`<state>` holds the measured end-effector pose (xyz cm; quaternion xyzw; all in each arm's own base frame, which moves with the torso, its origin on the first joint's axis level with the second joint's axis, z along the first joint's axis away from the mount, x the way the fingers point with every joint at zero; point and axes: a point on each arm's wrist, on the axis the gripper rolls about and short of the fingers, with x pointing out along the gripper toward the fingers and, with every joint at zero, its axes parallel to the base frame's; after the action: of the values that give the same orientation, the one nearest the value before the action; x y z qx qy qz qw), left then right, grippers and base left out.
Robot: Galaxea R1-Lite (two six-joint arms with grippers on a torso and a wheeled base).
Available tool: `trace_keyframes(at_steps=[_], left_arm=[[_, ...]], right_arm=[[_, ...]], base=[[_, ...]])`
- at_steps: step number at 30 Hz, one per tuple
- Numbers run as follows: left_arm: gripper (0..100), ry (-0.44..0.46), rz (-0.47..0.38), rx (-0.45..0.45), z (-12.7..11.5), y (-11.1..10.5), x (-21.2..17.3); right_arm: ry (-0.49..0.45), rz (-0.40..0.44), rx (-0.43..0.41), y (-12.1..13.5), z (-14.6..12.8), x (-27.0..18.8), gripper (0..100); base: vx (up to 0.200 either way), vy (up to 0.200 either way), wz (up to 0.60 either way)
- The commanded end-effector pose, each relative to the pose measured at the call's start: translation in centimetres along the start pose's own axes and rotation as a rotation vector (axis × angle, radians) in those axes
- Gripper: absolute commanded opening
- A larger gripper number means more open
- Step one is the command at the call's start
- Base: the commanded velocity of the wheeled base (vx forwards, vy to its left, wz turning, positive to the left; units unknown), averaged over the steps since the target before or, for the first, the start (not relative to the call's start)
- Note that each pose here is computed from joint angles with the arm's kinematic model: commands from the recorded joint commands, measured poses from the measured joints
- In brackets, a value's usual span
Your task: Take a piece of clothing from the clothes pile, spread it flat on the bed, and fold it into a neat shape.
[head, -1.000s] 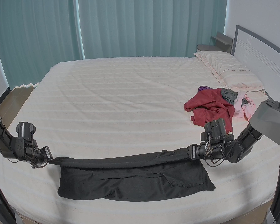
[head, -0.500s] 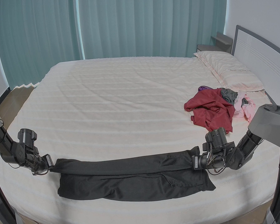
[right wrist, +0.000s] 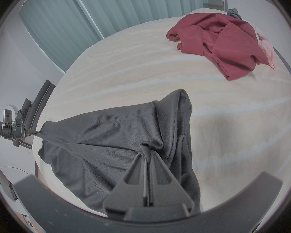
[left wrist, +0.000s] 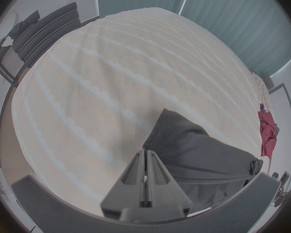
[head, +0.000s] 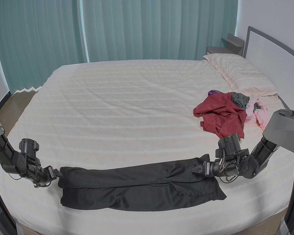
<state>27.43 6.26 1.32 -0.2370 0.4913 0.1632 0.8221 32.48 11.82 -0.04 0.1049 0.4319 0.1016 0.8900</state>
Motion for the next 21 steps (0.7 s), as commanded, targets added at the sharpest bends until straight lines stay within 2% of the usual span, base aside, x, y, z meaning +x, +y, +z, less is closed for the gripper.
trace_keyframes(at_steps=[1, 6, 11, 14, 17, 21], left_arm=[[100, -0.031, -0.002, -0.032, 0.3, 0.8, -1.2], [100, -0.055, -0.032, -0.071, 0.6, 1.4, -2.5], [100, -0.021, -0.192, -0.214, 0.6, 1.0, -4.5], [100, 0.027, -0.307, -0.346, 0.4, -0.2, -5.6], [100, 0.101, -0.378, -0.441, -0.2, -1.4, -5.7], [100, 0.134, -0.409, -0.470, -0.2, -1.4, -5.7]], right_arm=[[-0.053, 0.014, 0.053, 0.1, 0.8, -1.7, 100], [-0.083, 0.009, 0.135, 0.1, 1.3, -2.3, 100], [-0.084, -0.028, 0.245, 0.3, 0.9, -1.3, 100], [-0.062, -0.037, 0.281, 0.3, 0.5, -0.2, 100], [-0.043, -0.046, 0.304, -0.3, 0.3, 0.9, 100], [-0.056, -0.039, 0.347, -0.3, 0.5, 1.6, 100]], base=[[0.000, 0.000, 0.00], [0.000, 0.000, 0.00], [0.000, 0.000, 0.00], [0.000, 0.000, 0.00], [0.000, 0.000, 0.00], [0.000, 0.000, 0.00]])
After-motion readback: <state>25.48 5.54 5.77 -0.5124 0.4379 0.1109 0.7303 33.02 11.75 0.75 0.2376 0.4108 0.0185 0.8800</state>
